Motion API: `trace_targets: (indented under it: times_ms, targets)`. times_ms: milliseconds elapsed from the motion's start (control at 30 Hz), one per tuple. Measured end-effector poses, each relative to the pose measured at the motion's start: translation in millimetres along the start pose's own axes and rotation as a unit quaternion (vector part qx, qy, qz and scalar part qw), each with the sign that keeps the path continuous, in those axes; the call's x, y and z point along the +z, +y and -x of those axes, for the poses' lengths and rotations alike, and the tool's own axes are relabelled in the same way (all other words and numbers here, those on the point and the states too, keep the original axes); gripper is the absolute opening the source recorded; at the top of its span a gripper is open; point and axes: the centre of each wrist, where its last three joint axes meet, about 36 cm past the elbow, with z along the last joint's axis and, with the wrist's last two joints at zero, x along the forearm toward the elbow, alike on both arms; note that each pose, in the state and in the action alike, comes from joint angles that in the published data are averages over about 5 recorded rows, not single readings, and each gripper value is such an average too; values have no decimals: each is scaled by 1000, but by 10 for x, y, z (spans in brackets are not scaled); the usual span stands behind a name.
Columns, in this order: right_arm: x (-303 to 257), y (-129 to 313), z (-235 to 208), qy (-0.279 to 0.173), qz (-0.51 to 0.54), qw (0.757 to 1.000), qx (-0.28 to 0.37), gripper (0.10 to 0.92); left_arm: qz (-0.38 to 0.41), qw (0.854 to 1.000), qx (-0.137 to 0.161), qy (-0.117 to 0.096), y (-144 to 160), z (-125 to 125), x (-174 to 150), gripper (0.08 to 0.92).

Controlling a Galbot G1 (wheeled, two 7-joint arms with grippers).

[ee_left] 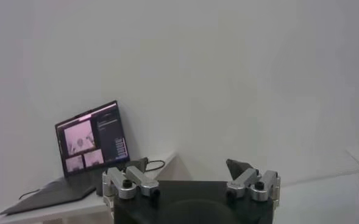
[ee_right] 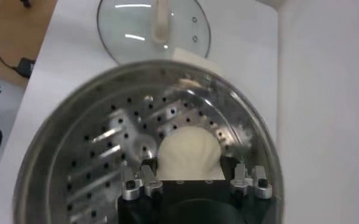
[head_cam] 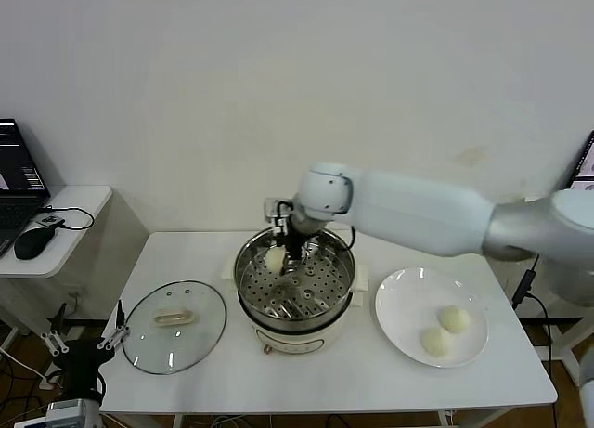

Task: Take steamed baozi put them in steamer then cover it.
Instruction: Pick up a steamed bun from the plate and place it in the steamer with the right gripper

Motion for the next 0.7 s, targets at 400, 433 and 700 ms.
trace_targets:
  times_ms: [400,433,700]
  targets:
    - [-182,61,277,8,12,1000,-6,742,-1,1000,-1,1,-1,4,18,823]
    - [-183,59,267,8,12,1000,-7,764,-1,1000,-1,0,0,4,14,823]
    - [2,-33,-115,10,-3,1000,-11,822,-2,1000,-1,-1,3,2,4,823]
